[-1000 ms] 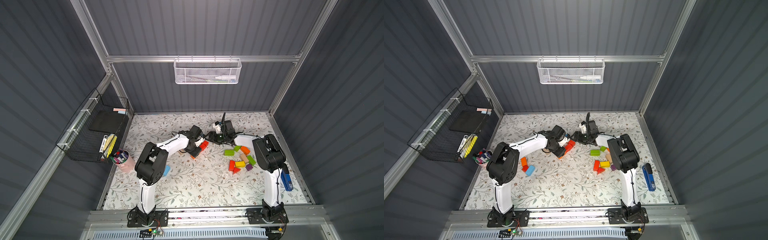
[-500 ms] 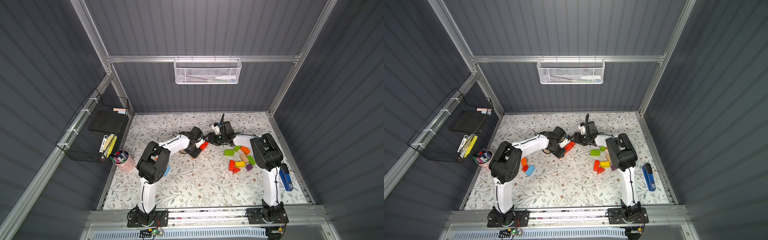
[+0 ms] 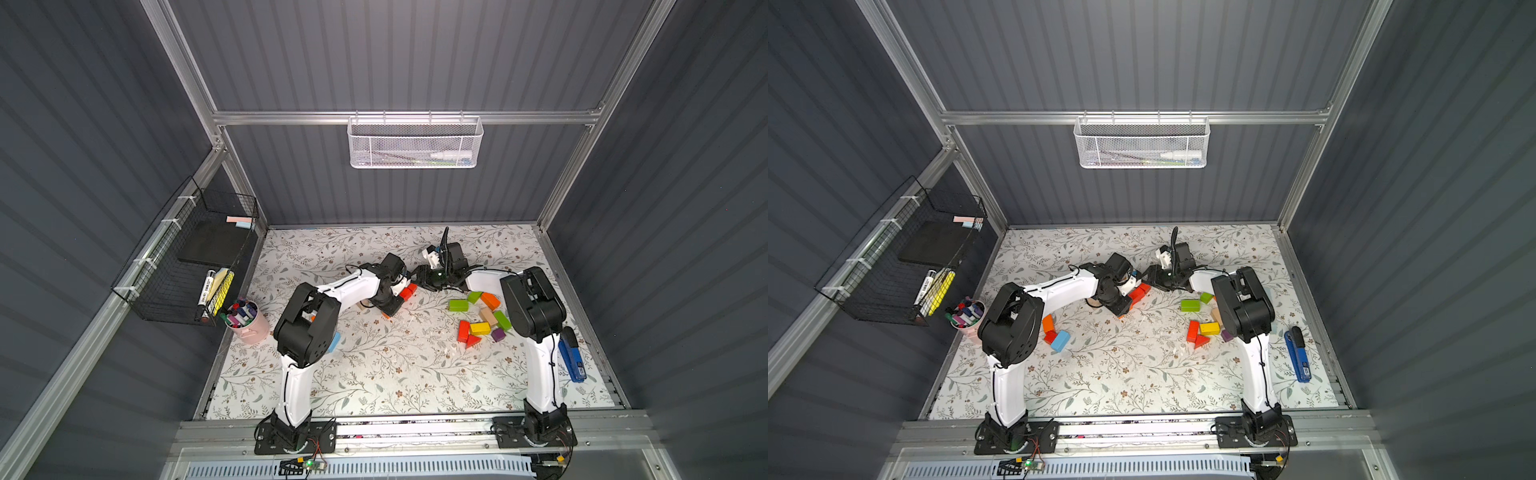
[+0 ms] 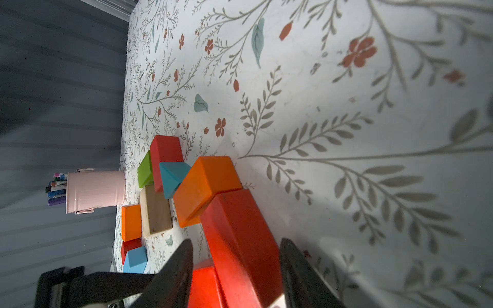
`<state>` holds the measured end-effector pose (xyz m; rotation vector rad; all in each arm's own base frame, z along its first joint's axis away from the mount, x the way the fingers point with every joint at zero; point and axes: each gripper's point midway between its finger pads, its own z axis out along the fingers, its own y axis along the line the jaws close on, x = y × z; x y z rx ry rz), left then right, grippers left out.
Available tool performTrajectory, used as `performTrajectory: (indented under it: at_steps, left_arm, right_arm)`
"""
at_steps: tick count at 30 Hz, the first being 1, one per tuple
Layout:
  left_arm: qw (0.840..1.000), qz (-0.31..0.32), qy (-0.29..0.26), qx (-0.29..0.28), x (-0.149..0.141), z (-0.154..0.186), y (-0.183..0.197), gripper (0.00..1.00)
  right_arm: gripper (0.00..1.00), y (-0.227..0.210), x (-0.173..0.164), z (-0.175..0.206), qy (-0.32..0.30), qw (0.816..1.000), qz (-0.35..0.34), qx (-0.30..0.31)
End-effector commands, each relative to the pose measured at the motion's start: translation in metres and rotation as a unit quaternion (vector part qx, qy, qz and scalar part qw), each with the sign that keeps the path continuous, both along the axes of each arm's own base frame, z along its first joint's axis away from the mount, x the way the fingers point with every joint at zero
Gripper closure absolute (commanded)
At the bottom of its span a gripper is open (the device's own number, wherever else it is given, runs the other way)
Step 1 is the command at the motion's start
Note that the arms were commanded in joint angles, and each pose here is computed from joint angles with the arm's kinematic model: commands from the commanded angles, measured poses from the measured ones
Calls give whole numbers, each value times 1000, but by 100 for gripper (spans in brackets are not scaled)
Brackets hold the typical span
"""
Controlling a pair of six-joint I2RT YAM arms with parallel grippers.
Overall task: Assemble a heart with building blocks
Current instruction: Adjust the building block at the center of the board.
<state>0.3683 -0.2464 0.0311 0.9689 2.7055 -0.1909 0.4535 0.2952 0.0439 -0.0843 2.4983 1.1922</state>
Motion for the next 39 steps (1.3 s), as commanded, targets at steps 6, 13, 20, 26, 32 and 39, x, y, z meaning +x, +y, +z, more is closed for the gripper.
performTrajectory:
  at_steps: [6, 13, 20, 26, 32, 39]
  left_arm:
    - [1000, 4, 7, -16, 1, 0, -10, 64]
    - [1000, 6, 9, -18, 1, -1, -12, 65]
    - [1000, 6, 8, -25, 2, 0, -15, 65]
    - [999, 4, 10, -30, 1, 0, -19, 65]
    - [999, 4, 14, -29, 0, -2, -20, 62]
    - [1000, 10, 0, -5, 2, 0, -10, 50]
  right_arm:
    - [47, 4, 2, 6, 1, 1000, 4, 14]
    - [48, 4, 1, 6, 1, 1000, 7, 15]
    - [49, 5, 1, 6, 2, 1000, 9, 17]
    - [49, 4, 1, 6, 2, 1000, 7, 15]
    - [48, 3, 2, 5, 0, 1000, 5, 10]
    - [45, 0, 4, 9, -8, 1000, 9, -7]
